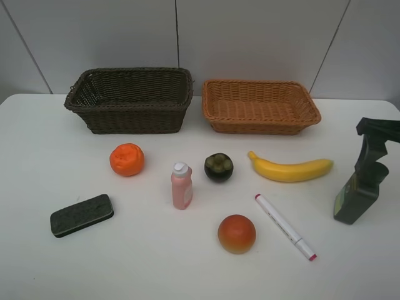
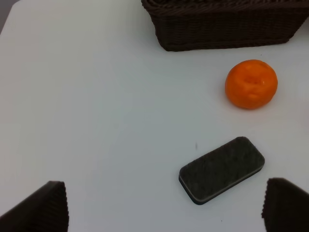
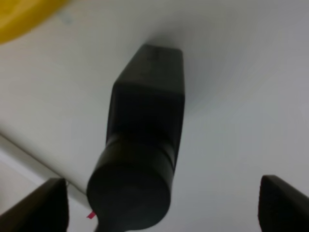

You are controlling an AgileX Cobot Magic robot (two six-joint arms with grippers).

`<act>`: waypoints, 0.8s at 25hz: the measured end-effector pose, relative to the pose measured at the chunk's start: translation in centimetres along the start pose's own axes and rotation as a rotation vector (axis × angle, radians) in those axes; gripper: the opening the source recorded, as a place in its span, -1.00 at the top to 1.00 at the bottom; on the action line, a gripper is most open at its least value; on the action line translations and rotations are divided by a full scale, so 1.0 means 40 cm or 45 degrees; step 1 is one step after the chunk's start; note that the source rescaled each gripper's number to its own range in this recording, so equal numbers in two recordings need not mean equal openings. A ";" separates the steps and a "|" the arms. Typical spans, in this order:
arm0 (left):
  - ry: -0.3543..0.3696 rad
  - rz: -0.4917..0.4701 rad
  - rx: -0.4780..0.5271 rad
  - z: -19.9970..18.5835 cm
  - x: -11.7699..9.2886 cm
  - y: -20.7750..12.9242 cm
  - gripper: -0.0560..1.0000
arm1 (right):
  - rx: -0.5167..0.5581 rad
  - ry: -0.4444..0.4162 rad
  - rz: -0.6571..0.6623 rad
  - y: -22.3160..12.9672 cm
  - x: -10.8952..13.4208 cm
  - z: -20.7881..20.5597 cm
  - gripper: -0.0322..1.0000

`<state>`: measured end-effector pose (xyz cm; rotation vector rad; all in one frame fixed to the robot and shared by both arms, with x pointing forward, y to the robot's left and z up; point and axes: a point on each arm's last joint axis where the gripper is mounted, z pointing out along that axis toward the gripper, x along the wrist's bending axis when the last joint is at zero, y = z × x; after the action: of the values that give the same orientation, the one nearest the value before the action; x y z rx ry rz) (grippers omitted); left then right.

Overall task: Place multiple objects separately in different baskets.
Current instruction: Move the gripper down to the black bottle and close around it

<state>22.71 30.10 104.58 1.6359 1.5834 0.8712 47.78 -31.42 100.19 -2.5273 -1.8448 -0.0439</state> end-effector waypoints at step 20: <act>0.000 0.000 0.000 0.000 0.000 0.000 -1.00 | 0.094 0.003 -0.015 0.055 0.022 0.135 -0.96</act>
<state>22.71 30.10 104.58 1.6359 1.5834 0.8712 50.24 -31.12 94.85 -2.4666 -1.8253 0.0212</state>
